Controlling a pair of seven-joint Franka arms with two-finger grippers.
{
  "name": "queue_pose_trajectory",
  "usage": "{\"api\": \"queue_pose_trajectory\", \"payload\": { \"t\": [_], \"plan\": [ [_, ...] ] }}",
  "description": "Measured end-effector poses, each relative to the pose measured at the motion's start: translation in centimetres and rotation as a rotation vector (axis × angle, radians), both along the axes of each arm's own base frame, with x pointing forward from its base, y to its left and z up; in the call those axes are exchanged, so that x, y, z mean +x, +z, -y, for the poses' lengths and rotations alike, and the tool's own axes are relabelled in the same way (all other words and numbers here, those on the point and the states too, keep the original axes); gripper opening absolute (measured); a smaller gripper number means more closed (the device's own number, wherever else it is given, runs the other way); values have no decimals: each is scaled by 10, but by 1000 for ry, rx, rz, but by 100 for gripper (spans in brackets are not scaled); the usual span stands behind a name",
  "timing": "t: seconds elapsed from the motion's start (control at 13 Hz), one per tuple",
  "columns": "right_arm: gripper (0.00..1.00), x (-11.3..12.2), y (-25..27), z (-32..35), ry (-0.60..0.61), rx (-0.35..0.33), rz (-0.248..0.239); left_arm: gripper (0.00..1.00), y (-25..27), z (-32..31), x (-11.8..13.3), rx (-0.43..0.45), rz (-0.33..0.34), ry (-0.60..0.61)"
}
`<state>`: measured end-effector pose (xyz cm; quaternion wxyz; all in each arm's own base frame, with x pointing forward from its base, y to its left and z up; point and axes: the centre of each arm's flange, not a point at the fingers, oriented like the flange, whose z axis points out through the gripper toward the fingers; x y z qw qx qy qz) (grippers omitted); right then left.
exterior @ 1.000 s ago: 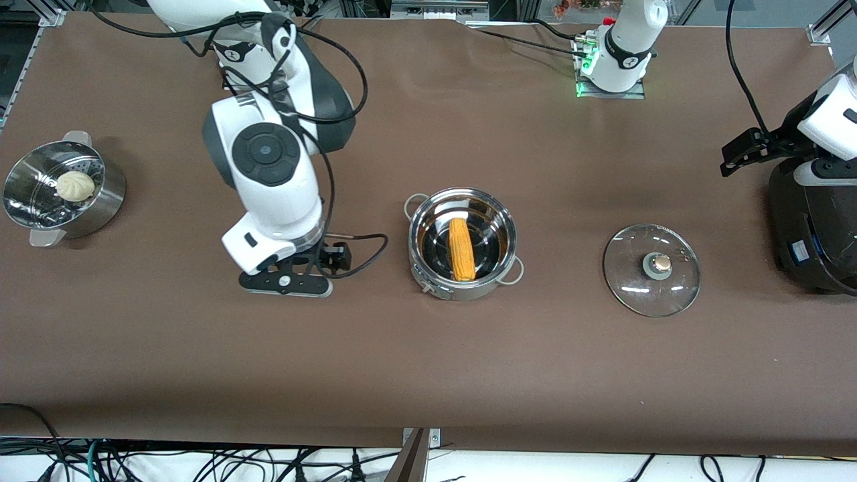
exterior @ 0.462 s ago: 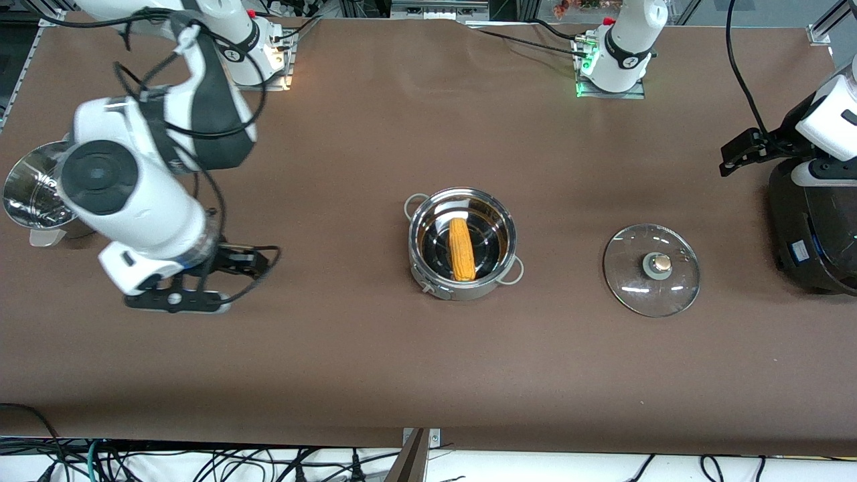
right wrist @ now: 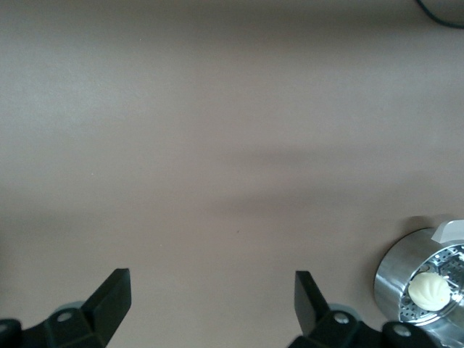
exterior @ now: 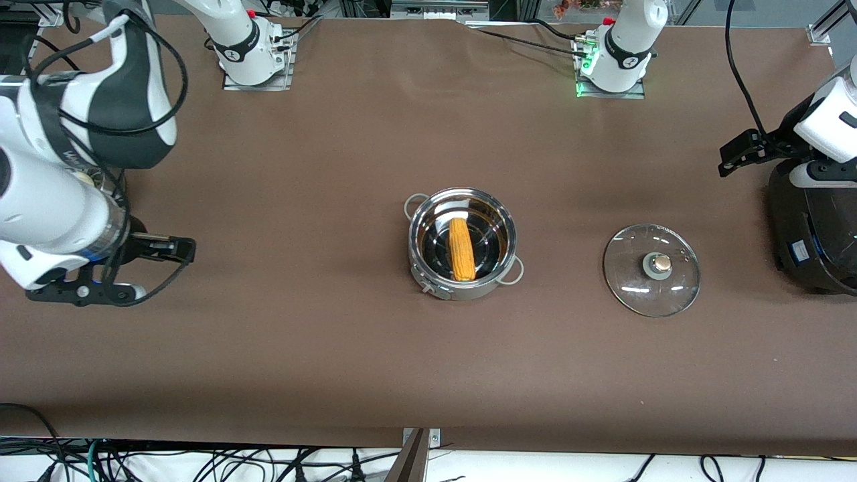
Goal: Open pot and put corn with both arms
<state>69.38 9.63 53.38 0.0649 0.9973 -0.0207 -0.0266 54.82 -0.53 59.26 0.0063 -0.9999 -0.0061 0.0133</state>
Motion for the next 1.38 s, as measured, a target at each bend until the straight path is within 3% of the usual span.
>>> {"api": "queue_pose_trajectory", "payload": {
  "t": [0.31, 0.62, 1.0, 1.38],
  "plan": [
    [100, 6, 1, 85, 0, 134, -14, 100, 0, 1, 0, 0, 0, -1],
    [100, -1, 6, 125, -25, 170, -36, 100, 0, 2, 0, 0, -1, -4],
    [100, -47, 38, 149, -96, 200, -47, 100, 0, 2, 0, 0, -2, -4],
    [100, -90, 20, 168, -139, 236, -131, 100, 0, 2, 0, 0, -2, -4]
  ]
}}
